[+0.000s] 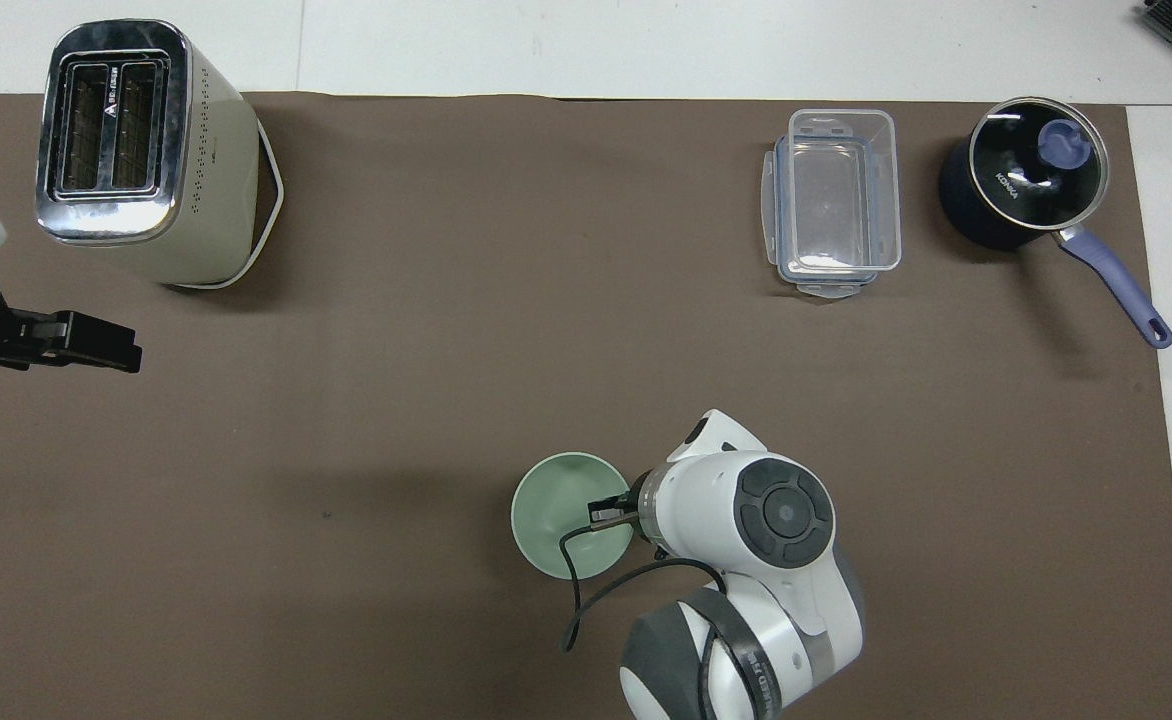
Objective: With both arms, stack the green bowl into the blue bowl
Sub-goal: 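Lower the green bowl into the blue bowl with the right gripper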
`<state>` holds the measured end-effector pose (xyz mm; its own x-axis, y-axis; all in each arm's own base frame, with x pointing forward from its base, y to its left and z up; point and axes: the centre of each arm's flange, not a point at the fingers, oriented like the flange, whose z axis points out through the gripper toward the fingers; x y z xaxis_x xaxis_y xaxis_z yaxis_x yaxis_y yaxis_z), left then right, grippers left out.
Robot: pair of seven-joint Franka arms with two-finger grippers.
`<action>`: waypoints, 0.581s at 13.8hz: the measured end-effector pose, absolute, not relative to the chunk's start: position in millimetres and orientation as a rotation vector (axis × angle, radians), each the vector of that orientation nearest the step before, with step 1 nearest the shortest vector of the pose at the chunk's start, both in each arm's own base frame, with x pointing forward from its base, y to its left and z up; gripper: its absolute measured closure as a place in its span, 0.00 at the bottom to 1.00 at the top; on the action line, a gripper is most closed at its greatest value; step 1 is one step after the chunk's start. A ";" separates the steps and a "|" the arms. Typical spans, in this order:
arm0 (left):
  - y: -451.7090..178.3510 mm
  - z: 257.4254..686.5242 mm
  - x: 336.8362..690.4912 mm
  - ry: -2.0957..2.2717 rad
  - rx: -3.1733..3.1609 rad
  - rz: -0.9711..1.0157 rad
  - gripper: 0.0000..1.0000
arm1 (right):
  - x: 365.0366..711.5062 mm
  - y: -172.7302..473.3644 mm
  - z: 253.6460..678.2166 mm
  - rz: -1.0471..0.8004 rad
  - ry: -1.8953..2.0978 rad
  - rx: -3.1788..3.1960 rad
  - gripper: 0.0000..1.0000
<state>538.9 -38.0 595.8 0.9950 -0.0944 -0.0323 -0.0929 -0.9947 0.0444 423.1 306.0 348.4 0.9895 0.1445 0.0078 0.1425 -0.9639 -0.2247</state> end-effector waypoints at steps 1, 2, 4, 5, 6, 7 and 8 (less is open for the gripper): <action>-38.0 595.8 538.9 -0.145 3.095 -0.053 0.00 | 423.3 306.1 347.7 0.011 -0.212 -2.907 0.96; -38.0 595.8 538.9 -0.145 3.095 -0.053 0.00 | 423.4 306.3 346.4 0.013 -0.212 -2.908 0.96; -38.0 595.8 538.9 -0.145 3.095 -0.053 0.00 | 423.6 306.5 344.1 0.016 -0.211 -2.909 0.96; -38.0 595.8 538.9 -0.145 3.095 -0.053 0.00 | 423.9 306.6 343.4 0.014 -0.210 -2.909 0.96; -38.0 595.8 538.9 -0.145 3.095 -0.053 0.00 | 424.5 306.8 342.9 0.008 -0.209 -2.907 0.96; -38.0 595.8 538.9 -0.145 3.095 -0.053 0.00 | 425.0 307.0 342.3 0.003 -0.208 -2.906 0.96; -38.0 595.8 538.9 -0.145 3.095 -0.053 0.00 | 425.2 307.1 341.6 0.001 -0.208 -2.906 0.96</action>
